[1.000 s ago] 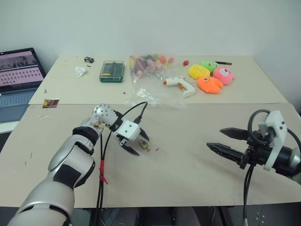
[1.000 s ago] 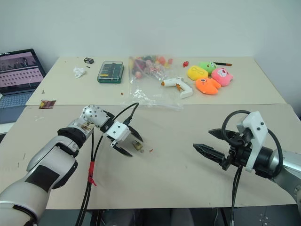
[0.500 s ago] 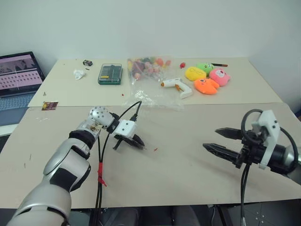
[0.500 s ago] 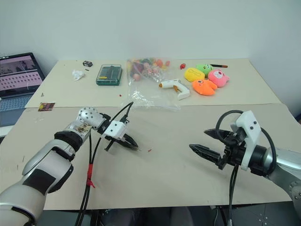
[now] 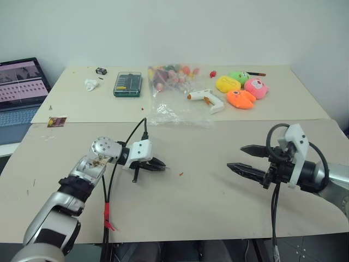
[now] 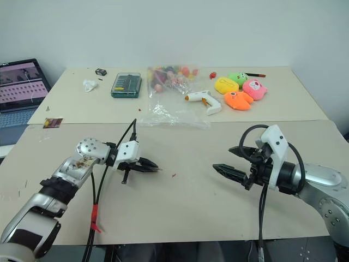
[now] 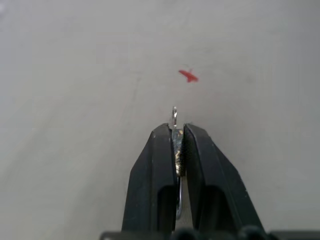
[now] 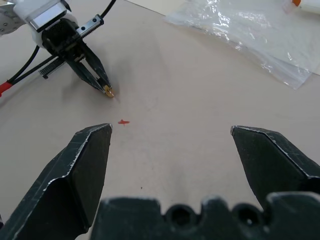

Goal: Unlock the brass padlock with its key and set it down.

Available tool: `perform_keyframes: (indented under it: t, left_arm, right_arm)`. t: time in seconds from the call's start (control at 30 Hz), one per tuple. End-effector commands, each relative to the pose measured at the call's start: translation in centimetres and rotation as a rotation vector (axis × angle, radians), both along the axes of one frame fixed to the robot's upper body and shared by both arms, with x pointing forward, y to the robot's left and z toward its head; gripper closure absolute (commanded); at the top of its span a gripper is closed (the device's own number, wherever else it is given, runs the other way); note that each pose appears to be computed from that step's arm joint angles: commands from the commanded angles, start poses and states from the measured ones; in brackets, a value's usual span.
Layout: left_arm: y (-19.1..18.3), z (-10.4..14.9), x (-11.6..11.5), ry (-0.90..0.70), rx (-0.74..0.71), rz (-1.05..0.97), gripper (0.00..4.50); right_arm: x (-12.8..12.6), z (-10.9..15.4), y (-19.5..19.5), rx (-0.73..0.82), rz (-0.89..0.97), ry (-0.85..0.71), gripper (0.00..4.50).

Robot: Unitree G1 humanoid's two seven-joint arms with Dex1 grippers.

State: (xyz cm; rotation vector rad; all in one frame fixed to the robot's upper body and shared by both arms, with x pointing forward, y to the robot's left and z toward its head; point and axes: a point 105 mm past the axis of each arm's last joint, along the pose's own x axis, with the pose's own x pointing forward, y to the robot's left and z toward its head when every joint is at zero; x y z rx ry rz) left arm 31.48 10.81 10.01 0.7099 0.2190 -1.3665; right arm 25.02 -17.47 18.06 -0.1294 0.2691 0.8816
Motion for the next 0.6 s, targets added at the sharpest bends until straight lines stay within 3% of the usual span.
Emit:
perform_keyframes:
  t: [0.03, 0.13, 0.2, 0.23, 0.47, 0.6]
  left_arm:
    - [-0.3, -0.5, -0.5, -0.006, 0.047, 0.165, 4.49]
    - [-0.9, -0.3, -0.7, -0.013, 0.036, 0.251, 4.49]
    - [-1.0, -0.2, -0.5, 0.011, 0.016, 0.306, 3.62]
    - [-1.1, -0.2, -0.5, 0.026, 0.016, 0.318, 3.56]
    - [-1.1, 1.0, -0.2, 0.072, -0.011, 0.331, 1.02]
    - [-0.5, 2.2, -0.1, 0.11, -0.015, 0.292, 1.02]
  right_arm:
    - [0.2, 1.1, 0.2, 0.006, 0.014, -0.062, 0.0]
    - [0.3, 1.1, 0.2, 0.008, 0.015, -0.067, 0.0]
    - [0.3, 1.1, 0.3, 0.009, 0.015, -0.069, 0.0]
    - [0.3, 1.1, 0.3, 0.009, 0.015, -0.069, 0.0]
    - [0.3, 1.0, 0.1, 0.005, 0.01, -0.07, 0.0]
    - [0.3, 0.9, 0.1, 0.006, 0.01, -0.068, 0.0]
